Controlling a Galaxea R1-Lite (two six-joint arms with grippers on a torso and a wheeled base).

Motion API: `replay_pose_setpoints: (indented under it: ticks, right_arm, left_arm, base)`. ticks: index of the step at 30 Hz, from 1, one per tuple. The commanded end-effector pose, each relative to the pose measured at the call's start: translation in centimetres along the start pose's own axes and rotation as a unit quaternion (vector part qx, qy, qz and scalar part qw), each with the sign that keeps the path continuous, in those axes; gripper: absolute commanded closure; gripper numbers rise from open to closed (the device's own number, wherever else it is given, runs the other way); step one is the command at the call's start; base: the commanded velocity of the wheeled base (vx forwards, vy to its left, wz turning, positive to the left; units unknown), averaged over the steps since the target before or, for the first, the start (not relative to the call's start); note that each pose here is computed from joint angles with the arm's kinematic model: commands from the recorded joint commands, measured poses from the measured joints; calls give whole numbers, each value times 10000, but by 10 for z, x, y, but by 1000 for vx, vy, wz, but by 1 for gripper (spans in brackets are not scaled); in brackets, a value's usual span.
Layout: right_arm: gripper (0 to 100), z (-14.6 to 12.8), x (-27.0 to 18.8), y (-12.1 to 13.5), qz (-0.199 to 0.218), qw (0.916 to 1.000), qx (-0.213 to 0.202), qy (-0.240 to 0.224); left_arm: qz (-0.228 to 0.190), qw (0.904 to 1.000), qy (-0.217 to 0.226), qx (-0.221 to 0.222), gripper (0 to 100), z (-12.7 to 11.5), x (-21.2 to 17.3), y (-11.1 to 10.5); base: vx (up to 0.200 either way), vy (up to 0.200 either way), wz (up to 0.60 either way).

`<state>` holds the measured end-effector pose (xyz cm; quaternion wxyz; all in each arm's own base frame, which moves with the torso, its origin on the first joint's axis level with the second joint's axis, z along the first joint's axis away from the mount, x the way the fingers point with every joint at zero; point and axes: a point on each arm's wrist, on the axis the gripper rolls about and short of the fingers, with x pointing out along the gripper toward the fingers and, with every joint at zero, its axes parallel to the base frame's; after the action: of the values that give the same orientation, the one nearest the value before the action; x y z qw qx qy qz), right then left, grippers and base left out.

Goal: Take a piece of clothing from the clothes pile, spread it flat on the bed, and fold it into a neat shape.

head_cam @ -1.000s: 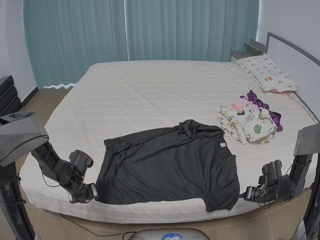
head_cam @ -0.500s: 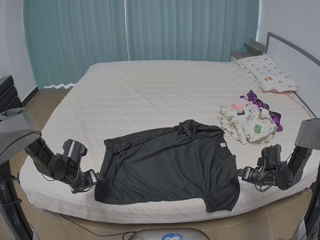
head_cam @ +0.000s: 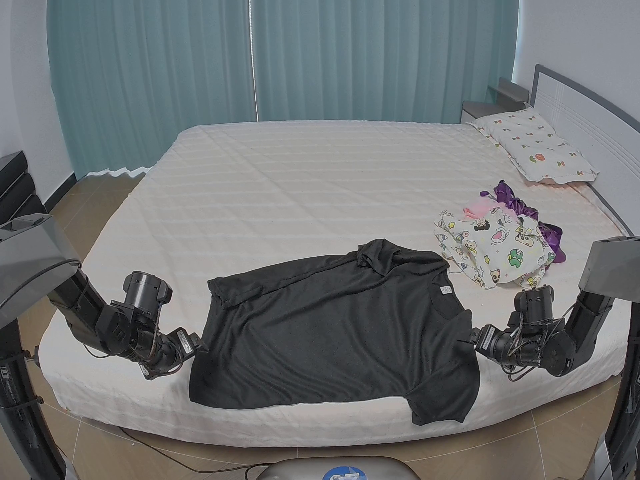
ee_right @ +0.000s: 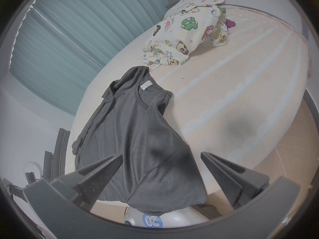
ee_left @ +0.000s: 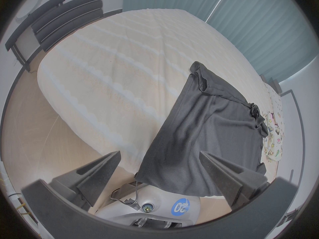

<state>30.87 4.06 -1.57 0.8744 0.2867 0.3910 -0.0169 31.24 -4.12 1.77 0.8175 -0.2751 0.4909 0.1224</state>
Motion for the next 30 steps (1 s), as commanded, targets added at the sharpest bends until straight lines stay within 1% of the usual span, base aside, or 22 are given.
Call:
replay_pose_setpoints:
  ticks: [1,7,10,17,20,22,30]
  right_arm:
    - [0,0,1,-2,-18,10000,22,10]
    - [0,0,1,-2,-18,10000,60,10]
    - [0,-2,1,0,-9,9999,131,20]
    - [0,-1,1,-1,-12,9999,148,7]
    - [0,-1,1,-1,-12,9999,148,7]
    - [0,-1,1,-1,-6,9999,148,11]
    - [0,1,0,0,6,9999,164,-38]
  left_arm:
    - [15,10000,18,-11,0,0,2,0]
    - [15,10000,18,-24,0,1,4,0]
    - [48,10000,50,-10,0,0,7,1]
    - [28,10000,27,-17,0,1,6,0]
    - [-66,9996,-64,-270,0,6,5,-5]
    - [-93,9994,-70,-338,0,8,4,-6]
    - [-116,9993,-49,-361,0,8,4,-7]
  base:
    - [0,200,0]
    - [0,200,0]
    - [0,0,0]
    - [0,0,0]
    - [0,0,0]
    - [0,0,0]
    - [200,0,0]
